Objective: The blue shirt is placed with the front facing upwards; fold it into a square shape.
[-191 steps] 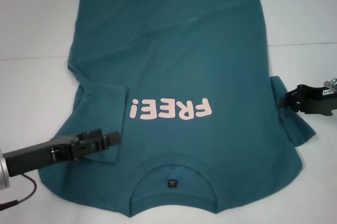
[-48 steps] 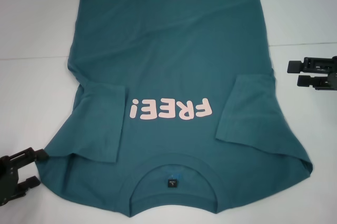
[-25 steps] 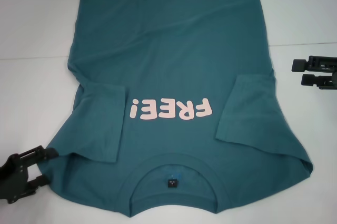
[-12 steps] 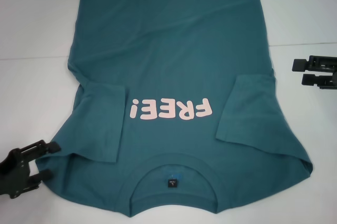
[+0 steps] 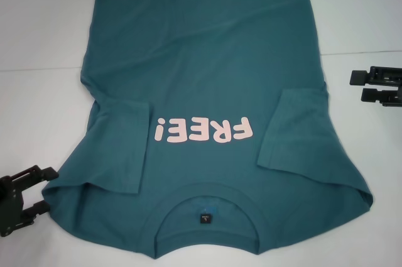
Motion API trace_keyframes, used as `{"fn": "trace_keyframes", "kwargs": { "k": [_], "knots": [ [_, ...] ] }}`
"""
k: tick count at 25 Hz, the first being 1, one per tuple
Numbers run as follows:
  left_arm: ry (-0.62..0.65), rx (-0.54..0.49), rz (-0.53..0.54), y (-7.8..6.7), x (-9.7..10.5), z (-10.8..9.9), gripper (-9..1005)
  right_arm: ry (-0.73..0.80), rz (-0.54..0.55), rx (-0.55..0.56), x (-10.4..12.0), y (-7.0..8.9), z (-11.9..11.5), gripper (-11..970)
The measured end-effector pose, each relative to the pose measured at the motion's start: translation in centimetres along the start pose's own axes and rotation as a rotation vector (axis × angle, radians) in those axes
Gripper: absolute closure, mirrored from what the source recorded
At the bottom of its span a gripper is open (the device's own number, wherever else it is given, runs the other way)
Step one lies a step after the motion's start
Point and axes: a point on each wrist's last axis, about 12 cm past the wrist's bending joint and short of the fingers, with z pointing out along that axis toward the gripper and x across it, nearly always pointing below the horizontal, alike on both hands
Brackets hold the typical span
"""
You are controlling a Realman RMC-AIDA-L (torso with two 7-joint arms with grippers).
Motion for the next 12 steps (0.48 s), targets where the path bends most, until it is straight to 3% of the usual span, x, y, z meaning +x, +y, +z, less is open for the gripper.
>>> {"fn": "trace_keyframes", "kwargs": {
  "k": [12],
  "knots": [
    [-0.009,-0.019,-0.004,0.39,-0.07,-0.25,172,-0.008,0.001,0.001,-0.1,-0.04,-0.17,143]
  ]
}}
